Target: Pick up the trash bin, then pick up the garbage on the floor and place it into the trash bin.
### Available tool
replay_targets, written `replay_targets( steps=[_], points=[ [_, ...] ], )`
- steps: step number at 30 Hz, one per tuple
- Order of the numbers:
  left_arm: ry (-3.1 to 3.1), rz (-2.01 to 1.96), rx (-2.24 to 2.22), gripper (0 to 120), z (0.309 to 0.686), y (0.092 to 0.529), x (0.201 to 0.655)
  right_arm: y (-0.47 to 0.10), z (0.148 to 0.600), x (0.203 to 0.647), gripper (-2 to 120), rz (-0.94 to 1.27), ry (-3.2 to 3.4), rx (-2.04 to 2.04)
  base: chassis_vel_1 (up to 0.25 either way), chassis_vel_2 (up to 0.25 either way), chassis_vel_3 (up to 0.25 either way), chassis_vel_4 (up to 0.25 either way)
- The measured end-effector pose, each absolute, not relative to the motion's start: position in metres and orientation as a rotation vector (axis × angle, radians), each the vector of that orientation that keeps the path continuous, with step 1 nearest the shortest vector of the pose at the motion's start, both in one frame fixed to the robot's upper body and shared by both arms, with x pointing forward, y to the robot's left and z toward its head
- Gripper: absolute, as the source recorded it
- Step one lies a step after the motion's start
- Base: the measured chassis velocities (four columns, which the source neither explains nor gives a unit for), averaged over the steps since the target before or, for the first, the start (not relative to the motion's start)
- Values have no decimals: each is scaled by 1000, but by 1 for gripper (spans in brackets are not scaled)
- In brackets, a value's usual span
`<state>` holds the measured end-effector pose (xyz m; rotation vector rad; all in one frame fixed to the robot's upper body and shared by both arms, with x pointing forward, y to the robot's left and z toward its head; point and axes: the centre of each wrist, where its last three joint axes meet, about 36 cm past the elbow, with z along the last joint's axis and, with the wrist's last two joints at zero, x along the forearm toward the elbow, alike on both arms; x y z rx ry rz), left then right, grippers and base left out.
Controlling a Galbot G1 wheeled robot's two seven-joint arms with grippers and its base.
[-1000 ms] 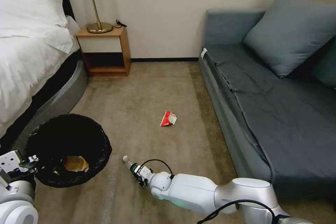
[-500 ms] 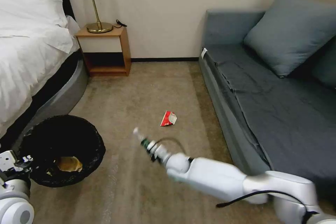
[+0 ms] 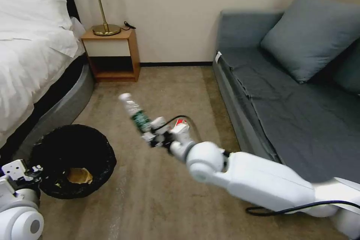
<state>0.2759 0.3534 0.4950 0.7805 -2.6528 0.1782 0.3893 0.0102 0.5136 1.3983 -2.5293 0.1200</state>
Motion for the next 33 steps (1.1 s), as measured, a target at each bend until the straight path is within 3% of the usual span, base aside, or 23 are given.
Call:
replay_targets(
  steps=[12,18,22,33],
  points=[
    [-2681,229,710,3,504,330,274,70,438,364,32,305,-2383,1417,0,0,0,0],
    [-2681,233,703,3,504,327,274,74,432,362,35,317,-2384,1415,0,0,0,0],
    [-2679,242,690,3,503,324,274,72,436,363,54,303,-2396,1417,0,0,0,0],
    [-2672,245,674,3,500,321,276,69,452,362,90,237,-2427,1428,0,0,0,0]
  ],
)
